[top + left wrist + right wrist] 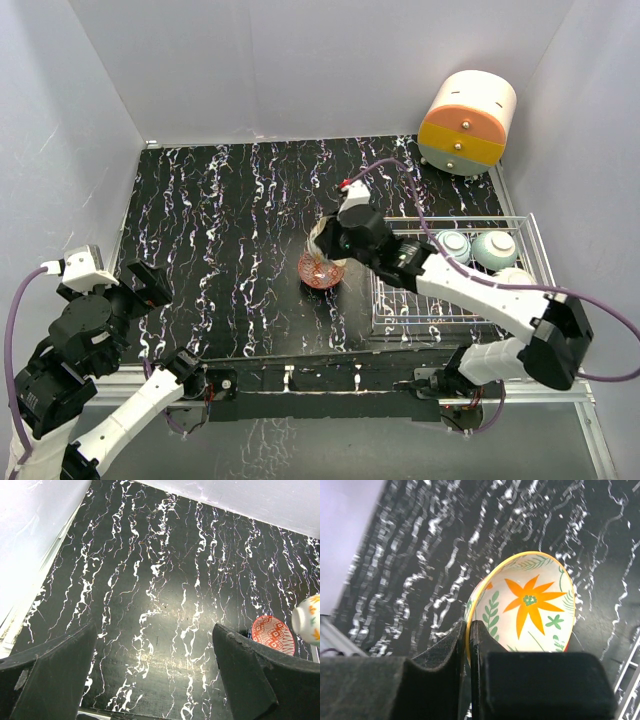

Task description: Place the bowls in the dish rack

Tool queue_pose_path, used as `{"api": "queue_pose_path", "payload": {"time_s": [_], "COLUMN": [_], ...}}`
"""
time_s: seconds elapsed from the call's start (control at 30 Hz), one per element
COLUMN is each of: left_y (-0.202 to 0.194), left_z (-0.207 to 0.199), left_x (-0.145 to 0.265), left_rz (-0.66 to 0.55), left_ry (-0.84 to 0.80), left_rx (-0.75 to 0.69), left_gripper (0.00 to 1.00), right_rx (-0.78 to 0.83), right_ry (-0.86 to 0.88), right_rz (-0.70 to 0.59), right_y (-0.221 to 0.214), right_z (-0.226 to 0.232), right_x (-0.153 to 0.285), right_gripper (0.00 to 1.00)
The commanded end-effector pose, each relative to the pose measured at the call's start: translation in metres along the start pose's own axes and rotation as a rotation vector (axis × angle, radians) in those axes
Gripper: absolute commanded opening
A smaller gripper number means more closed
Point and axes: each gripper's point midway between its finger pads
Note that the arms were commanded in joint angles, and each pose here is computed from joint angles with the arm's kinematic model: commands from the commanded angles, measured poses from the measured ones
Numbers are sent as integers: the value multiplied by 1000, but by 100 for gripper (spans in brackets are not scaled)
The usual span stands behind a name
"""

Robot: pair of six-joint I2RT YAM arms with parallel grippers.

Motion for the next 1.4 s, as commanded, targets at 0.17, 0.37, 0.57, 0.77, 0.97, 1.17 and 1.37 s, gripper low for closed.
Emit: {"api": "queue_pose_path", "payload": {"time_s": [0.17, 0.37, 0.57, 0.77, 0.97, 1.17, 1.37], "left_y": [6, 10, 9, 10, 12, 9, 10], "left_z": [-4, -10, -17, -20, -17, -14, -15], "left_x": [-2, -5, -8, -8, -4, -3, -3], "left_rz": [-8, -11, -6, -7, -10, -10, -8], "left_ry": [-7, -23, -45, -62, -59, -56, -58], "left_rx": [-18, -24, -28, -23, -19, -14, -18], "left_gripper": [97, 97, 97, 97, 97, 97, 97], "right_rx": [-168, -249, -327, -462, -567, -623, -738], "right_ry": [308, 224, 156, 77, 18, -20, -28], "right_rz": [-268, -400, -416, -461, -560, -565, -611], "right_y": [94, 122, 115, 103, 102, 89, 69], "right_z": [40, -8, -42, -75, -100, -116, -140], "right_x": [74, 118, 130, 134, 143, 133, 126], "right_gripper": [8, 8, 8, 8, 8, 8, 8]}}
Point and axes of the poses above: each gripper's point midway between its finger pads, its own x axis back along the fingers, its own z axis along the line the jaws close on, y = z × x, and after that the axes turned 8 degrees about -x, right-handed
